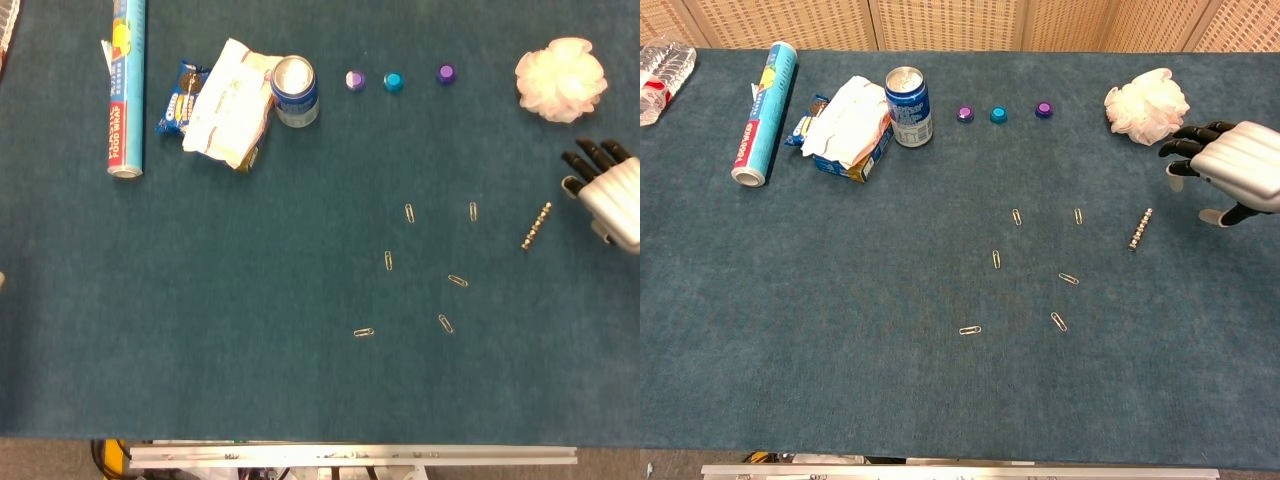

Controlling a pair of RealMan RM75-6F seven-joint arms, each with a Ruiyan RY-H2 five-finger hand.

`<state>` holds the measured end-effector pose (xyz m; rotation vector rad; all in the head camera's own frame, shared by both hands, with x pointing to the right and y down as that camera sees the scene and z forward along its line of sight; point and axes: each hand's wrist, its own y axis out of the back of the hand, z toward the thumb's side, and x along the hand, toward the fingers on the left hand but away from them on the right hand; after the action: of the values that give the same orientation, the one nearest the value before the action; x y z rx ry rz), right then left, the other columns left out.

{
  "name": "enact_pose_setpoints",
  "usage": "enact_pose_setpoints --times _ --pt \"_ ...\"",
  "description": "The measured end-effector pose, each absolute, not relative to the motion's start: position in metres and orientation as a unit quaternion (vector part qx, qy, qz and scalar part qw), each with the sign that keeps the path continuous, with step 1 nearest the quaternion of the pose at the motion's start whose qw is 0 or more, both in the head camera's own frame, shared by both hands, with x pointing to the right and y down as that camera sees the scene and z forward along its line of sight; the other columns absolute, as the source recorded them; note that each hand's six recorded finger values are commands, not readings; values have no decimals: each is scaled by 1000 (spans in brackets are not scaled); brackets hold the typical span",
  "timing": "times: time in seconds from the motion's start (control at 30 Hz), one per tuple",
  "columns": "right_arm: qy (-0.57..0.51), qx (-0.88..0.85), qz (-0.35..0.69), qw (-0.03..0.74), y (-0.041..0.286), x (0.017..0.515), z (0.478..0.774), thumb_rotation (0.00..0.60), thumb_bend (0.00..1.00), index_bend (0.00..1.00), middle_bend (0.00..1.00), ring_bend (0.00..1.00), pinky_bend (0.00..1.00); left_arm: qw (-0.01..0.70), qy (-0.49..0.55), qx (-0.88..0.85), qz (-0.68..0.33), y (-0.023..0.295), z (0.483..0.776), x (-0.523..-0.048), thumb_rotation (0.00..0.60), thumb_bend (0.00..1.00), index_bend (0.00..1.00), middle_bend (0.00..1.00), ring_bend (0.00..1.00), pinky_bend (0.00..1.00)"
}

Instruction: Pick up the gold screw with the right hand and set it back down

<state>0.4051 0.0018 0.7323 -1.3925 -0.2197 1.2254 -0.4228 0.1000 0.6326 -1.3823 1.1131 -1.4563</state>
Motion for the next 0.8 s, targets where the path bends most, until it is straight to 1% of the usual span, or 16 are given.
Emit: enact_pose_setpoints --times 0.8 --pt "-59 -604 525 597 1 390 754 600 233 475 196 101 201 407 445 -547 -580 101 632 -425 600 84 373 294 221 411"
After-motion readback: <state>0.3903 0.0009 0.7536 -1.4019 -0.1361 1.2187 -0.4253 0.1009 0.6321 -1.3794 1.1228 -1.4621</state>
